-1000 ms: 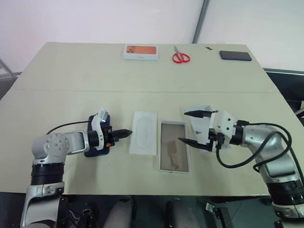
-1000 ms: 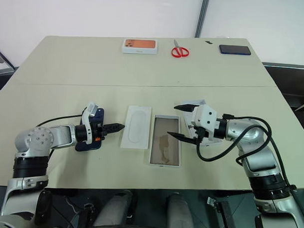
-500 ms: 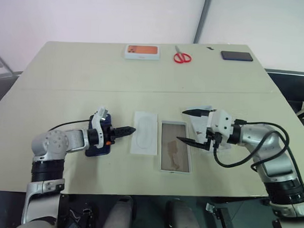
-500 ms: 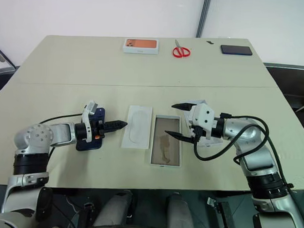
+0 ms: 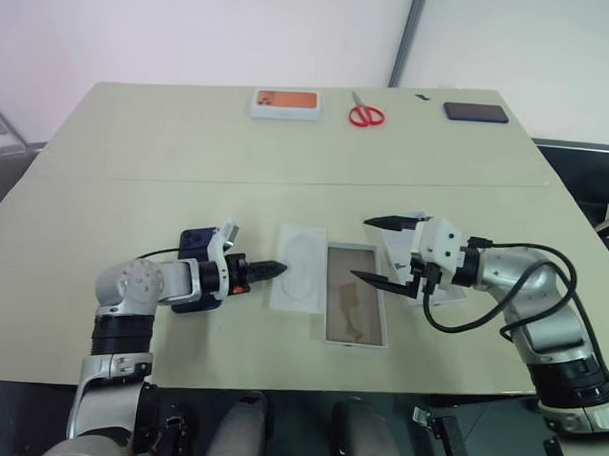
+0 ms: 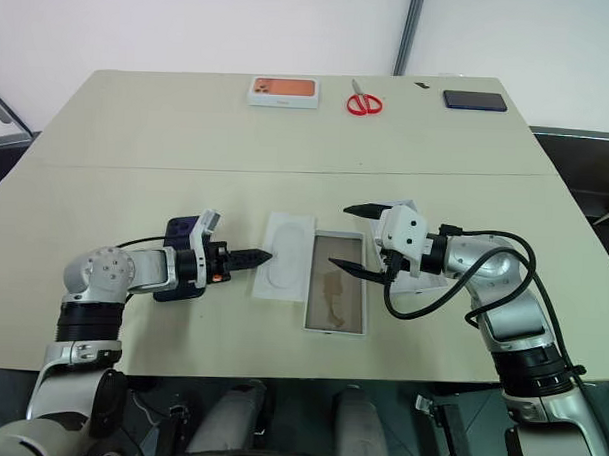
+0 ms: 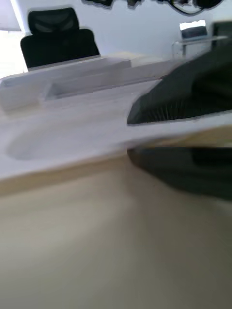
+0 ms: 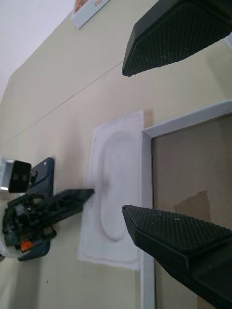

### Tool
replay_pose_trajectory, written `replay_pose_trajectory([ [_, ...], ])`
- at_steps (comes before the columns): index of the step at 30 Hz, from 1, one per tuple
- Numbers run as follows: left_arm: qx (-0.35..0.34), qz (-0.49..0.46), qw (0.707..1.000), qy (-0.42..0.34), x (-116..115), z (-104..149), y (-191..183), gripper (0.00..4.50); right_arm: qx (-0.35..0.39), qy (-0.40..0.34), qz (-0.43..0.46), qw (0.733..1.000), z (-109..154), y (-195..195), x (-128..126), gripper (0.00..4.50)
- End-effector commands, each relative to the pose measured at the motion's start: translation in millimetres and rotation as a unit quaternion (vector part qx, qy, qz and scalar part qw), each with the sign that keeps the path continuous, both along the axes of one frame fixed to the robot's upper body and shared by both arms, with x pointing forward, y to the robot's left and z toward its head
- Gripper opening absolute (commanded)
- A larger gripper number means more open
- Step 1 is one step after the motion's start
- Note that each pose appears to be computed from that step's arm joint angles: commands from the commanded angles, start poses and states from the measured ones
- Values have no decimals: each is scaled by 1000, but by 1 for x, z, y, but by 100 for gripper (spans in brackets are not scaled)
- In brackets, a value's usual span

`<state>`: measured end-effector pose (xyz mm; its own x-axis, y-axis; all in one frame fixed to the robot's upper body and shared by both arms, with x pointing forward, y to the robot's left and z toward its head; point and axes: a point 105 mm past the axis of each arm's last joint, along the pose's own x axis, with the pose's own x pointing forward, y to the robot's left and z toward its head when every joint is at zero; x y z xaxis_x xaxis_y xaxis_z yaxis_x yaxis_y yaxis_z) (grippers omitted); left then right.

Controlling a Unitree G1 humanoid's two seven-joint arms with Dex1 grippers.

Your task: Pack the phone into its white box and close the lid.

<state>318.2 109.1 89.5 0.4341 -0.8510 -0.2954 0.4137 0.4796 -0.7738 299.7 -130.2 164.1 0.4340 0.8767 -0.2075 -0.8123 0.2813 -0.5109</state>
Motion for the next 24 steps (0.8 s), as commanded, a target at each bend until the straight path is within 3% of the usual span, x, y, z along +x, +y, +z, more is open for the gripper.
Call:
replay_pose_trajectory([
  [1, 12, 4, 1000, 20, -3, -9, 3, 4, 8, -27, 6, 1000, 14, 3, -2, 450],
  [9, -5, 11, 1000, 20, -3, -3, 6, 4, 15, 2, 10, 1000, 12, -2, -5, 450],
  [14, -38, 35, 998, -18, 4, 21, 16, 4, 34, 88, 59, 994, -1, 9, -34, 450],
  [19, -88, 70, 993, -20, 10, 39, 29, 4, -24, 121, 111, 986, -35, 17, -65, 450],
  [24, -104, 84, 990, -36, 14, 50, 33, 4, -91, 125, 135, 979, -59, 11, -72, 450],
])
